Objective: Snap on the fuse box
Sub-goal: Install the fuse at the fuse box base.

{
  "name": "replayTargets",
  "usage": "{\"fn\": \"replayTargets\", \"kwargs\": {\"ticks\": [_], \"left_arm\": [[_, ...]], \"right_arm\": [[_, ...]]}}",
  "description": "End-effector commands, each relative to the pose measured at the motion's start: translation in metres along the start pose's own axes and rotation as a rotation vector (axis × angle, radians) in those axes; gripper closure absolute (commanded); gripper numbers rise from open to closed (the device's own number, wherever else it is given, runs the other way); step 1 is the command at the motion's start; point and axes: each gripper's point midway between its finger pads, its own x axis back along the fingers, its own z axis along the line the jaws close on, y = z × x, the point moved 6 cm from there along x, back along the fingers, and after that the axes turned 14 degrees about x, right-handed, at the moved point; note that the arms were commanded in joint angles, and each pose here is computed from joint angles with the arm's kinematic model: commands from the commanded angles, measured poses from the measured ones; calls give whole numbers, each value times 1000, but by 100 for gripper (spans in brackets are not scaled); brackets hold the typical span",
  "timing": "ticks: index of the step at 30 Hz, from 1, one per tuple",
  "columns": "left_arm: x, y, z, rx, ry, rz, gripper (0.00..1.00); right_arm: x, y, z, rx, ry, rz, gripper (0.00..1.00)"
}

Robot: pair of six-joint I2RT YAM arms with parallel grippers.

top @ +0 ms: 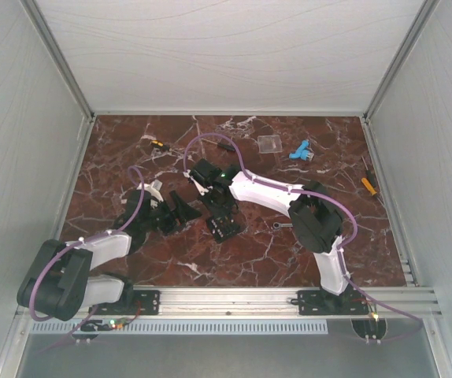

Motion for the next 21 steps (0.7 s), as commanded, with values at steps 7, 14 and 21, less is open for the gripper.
{"fn": "replayTargets", "kwargs": {"ticks": [7,14,21], "left_arm": [[1,4,-10,-28,-49,-13,0],[1,4,-10,-26,-50,-13,0],[2,4,-9,-26,-50,-11,0]], "right_arm": [[-5,-5,6,-1,27,35,100],[-11,-6,5,-4,13,49,100],[-11,-3,4,-7,1,29,91]]}}
